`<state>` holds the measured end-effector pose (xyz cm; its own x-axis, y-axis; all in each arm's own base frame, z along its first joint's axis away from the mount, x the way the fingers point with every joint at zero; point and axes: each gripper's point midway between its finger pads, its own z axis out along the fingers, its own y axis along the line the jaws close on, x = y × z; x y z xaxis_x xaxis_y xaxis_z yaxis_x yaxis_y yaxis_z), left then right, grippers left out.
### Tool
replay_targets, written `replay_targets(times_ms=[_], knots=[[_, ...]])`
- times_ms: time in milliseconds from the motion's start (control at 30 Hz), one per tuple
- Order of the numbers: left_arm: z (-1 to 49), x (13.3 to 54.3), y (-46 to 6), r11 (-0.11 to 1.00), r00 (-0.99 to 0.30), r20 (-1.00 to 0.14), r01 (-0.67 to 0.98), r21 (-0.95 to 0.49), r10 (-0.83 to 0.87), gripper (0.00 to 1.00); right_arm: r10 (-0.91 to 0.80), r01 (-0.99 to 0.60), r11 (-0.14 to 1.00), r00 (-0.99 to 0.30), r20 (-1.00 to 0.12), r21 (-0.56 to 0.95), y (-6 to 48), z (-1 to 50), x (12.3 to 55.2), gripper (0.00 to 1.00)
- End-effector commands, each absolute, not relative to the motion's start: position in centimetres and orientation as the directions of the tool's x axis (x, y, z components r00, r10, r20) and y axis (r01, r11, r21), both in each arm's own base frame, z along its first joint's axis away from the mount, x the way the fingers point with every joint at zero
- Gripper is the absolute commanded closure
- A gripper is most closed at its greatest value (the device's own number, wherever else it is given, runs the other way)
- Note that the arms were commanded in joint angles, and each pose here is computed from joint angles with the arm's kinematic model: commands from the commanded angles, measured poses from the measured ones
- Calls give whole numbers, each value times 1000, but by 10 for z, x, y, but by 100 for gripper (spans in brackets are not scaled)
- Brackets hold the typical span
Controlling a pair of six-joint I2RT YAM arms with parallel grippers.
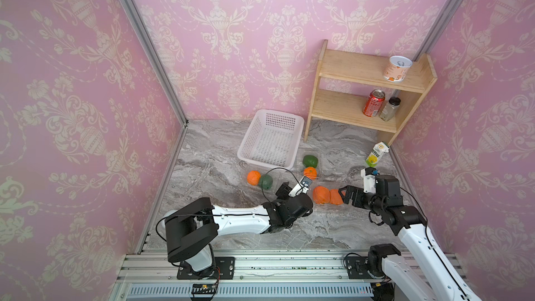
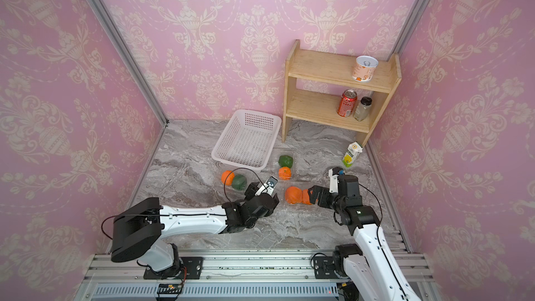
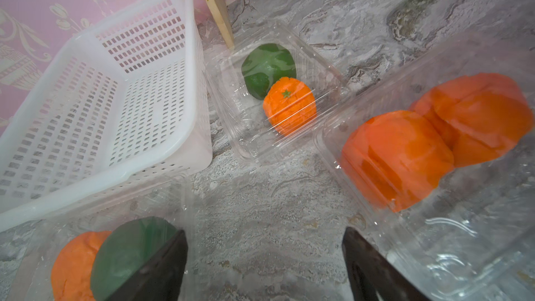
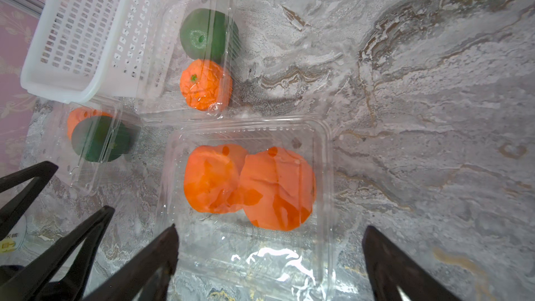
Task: Take oranges out of containers
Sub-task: Move the packing box to the center of the board.
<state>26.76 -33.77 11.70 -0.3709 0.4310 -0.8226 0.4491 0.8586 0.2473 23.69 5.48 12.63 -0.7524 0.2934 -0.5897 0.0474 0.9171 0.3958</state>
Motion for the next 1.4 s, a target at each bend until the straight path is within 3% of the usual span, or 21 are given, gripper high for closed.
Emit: replay_targets(times_ms=[0, 200, 400, 933, 1100, 1367], knots=[[106, 284, -334, 882, -457, -789, 418, 218, 411, 16, 318, 62, 902, -764, -561, 428, 59, 120, 227, 0], [92, 310, -335, 891, -508, -758, 402, 210, 409, 14, 314, 58, 903, -763, -564, 425, 59, 119, 227, 0], [86, 330, -339, 857, -477, -724, 397, 329, 499, 12, 313, 62, 906, -763, -565, 418, 58, 118, 228, 0], [78, 395, -344, 829, -494, -666, 348, 438, 560, 7, 320, 76, 910, -754, -573, 408, 54, 117, 227, 0], [113, 384, -342, 870, -461, -743, 339, 357, 485, 7, 321, 80, 910, -759, -567, 407, 54, 116, 227, 0], [143, 323, -339, 881, -447, -793, 418, 224, 414, 8, 322, 88, 909, -769, -552, 408, 55, 112, 227, 1]])
